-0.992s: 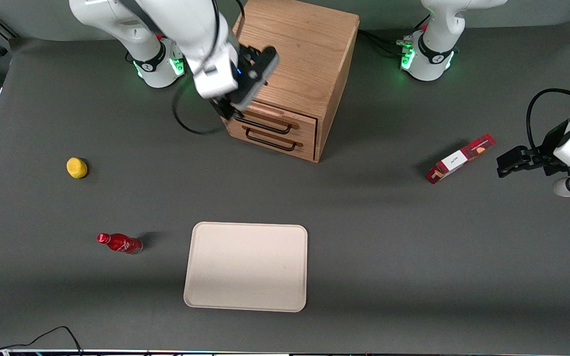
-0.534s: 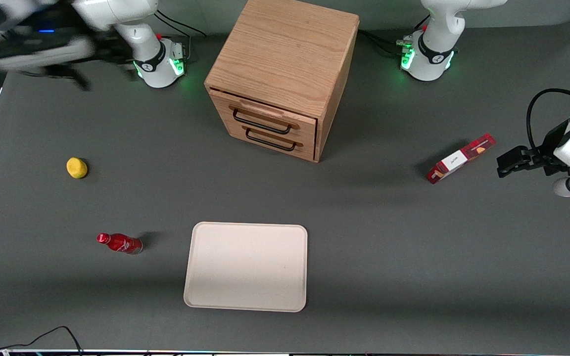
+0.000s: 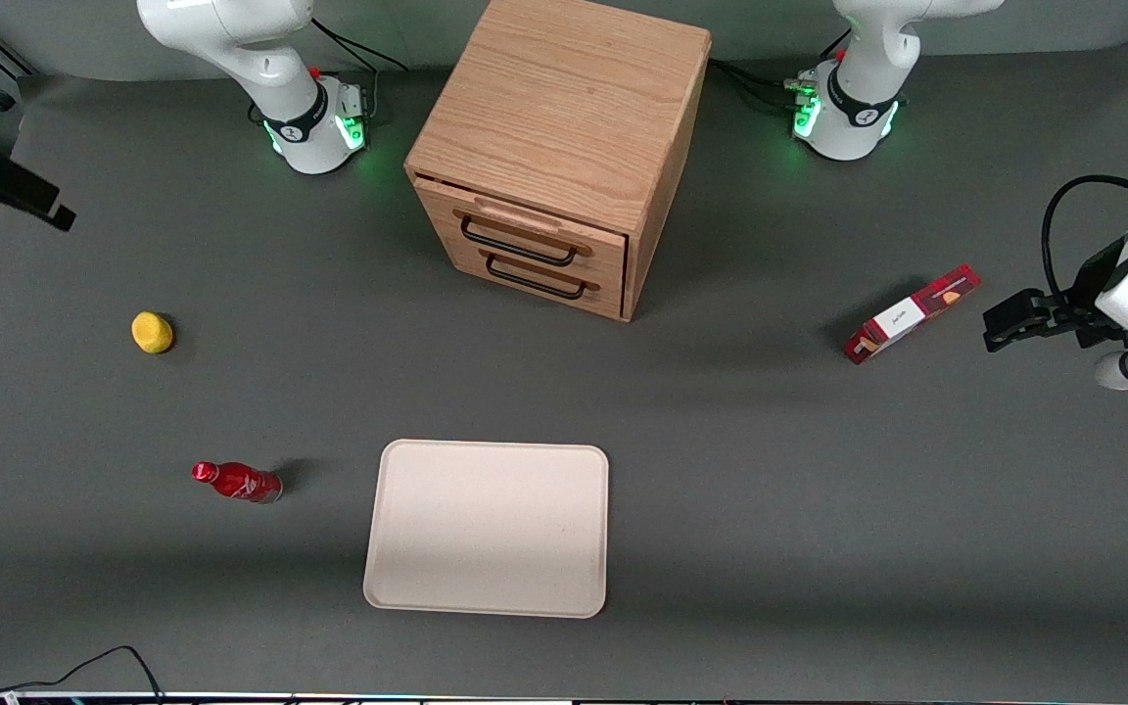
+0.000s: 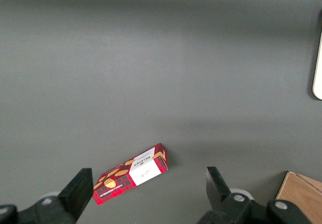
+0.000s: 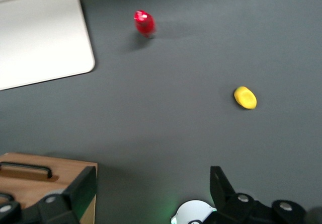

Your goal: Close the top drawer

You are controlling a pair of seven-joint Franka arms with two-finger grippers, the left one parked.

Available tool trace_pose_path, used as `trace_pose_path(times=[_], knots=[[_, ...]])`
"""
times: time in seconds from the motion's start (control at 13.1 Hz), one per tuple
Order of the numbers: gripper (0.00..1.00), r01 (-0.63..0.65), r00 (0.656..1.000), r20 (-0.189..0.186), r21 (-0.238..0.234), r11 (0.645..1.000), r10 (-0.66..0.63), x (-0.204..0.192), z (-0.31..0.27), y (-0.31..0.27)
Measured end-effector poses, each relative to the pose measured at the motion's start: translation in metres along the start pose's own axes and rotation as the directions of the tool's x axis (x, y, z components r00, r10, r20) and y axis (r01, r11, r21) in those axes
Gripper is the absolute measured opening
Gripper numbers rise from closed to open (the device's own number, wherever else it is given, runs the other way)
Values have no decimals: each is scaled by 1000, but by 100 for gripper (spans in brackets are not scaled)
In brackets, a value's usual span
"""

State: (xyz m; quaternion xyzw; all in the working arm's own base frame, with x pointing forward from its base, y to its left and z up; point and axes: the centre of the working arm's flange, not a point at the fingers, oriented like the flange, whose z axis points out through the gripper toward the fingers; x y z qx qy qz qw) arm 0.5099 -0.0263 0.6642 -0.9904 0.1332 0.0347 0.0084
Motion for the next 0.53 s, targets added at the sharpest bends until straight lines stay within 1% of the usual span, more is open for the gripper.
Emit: trace_pose_path(times=[0.08,0.15,0.23,0.38,0.53], knots=[[100,-11,1000,16,-4,1000,11,8,15,4],[100,-13,1000,24,-8,1000,13,12,27,4],[100,-5,1000,24,-14,1000,6,14,34,0],[100,34,999,11,-32,999,-34,11,35,-15],[100,62,998,-4,-37,997,-62,6,30,-26]])
